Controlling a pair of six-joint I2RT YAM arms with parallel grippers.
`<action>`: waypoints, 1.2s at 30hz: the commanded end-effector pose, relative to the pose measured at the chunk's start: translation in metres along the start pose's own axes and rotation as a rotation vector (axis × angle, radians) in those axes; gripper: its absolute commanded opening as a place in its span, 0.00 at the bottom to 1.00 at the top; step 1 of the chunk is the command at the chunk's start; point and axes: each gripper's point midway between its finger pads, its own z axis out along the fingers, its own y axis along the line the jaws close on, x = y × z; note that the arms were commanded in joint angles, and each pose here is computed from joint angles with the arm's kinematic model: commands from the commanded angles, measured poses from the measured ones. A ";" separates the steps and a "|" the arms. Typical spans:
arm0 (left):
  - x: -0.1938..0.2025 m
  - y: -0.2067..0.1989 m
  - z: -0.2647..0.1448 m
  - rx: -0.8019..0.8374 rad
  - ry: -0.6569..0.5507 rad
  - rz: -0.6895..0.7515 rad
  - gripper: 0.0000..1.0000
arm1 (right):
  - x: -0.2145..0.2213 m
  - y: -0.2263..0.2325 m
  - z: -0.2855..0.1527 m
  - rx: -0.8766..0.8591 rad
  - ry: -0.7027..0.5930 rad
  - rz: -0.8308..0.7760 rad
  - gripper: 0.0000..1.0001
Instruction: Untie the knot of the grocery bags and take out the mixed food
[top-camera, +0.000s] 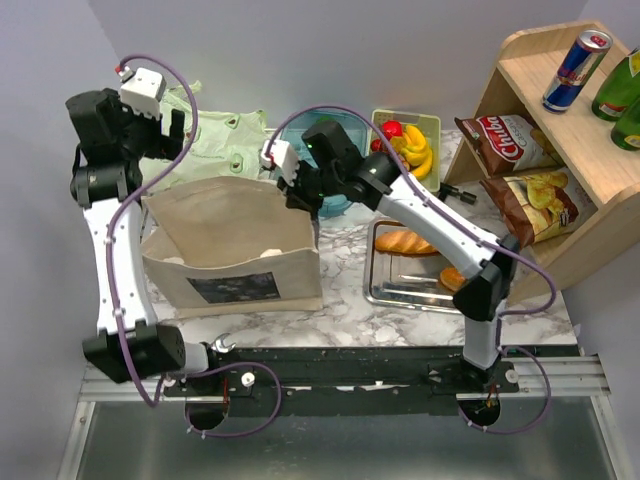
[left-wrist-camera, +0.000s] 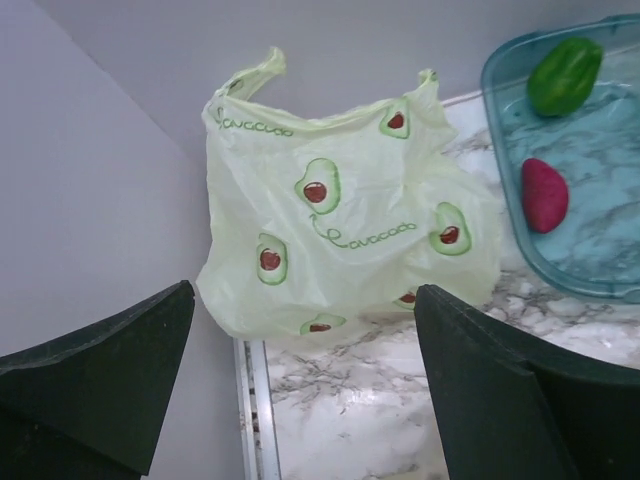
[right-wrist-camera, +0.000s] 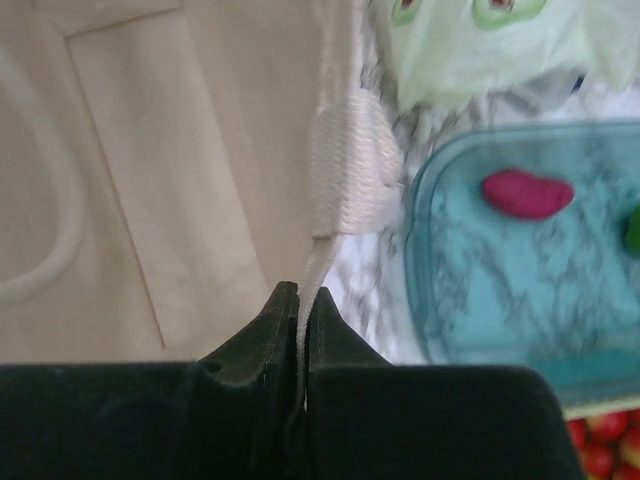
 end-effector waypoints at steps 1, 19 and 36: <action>0.019 0.040 0.046 -0.073 0.066 -0.014 0.98 | 0.064 0.026 -0.048 -0.006 0.221 0.117 0.01; 0.242 0.014 0.205 0.122 0.469 -0.199 0.98 | 0.083 -0.032 -0.097 0.232 0.232 0.124 0.01; 0.067 -0.005 0.110 0.334 0.164 -0.264 0.00 | 0.091 -0.027 -0.087 0.224 0.197 0.119 0.01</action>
